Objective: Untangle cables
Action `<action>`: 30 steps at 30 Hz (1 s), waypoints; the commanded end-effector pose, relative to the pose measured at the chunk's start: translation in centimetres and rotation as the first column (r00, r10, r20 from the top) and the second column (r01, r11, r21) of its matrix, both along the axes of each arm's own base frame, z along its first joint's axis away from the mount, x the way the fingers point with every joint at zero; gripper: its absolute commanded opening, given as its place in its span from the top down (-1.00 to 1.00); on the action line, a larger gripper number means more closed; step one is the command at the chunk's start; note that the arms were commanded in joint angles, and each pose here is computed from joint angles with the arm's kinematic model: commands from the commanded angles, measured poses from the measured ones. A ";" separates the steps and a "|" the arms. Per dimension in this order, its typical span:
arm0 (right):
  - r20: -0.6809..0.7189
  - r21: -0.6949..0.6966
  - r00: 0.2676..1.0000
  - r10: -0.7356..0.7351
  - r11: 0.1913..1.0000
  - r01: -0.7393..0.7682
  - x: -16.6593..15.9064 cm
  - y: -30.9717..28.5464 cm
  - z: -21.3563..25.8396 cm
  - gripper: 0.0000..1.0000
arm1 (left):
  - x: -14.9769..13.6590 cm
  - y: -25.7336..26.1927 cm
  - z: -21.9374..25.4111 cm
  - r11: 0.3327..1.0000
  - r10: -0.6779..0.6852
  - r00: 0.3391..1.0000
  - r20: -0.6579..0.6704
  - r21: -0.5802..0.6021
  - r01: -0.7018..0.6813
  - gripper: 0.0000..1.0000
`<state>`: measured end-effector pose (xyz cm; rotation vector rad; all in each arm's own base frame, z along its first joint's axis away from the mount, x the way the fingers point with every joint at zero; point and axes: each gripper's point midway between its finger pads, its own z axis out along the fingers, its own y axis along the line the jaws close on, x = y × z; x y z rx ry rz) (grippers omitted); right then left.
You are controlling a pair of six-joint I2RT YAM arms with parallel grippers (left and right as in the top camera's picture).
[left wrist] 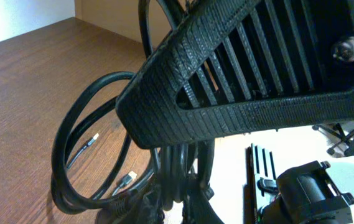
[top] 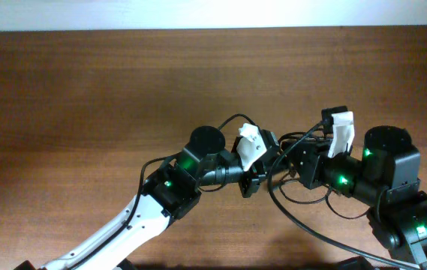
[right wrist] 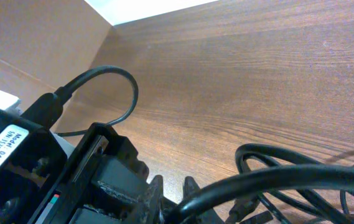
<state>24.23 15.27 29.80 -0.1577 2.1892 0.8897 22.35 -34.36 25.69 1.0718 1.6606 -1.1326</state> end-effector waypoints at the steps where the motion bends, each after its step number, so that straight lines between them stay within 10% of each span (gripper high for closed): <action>1: 0.033 0.003 0.999 0.015 1.000 -0.015 -0.3 0.1 0.9 0.54 | 1.0 0.6 0.1 0.998 0.067 0.997 -0.029 0.007 -0.067 1.00; 6: 0.030 0.003 0.999 0.015 1.000 -0.015 -0.3 0.1 0.9 -0.50 | 4.3 3.2 -1.3 0.972 0.235 0.956 -0.173 0.045 -0.231 1.00; 11: 0.021 0.000 1.000 0.015 1.000 -0.015 -0.4 0.1 0.7 -0.69 | 3.3 2.8 0.1 0.988 0.144 0.969 -0.199 -0.022 -0.151 1.00; 30: 0.047 -0.055 0.997 0.054 0.997 -0.051 0.7 0.5 -0.1 0.67 | 0.9 1.8 2.5 0.993 -0.039 0.987 -0.155 -0.120 0.020 1.00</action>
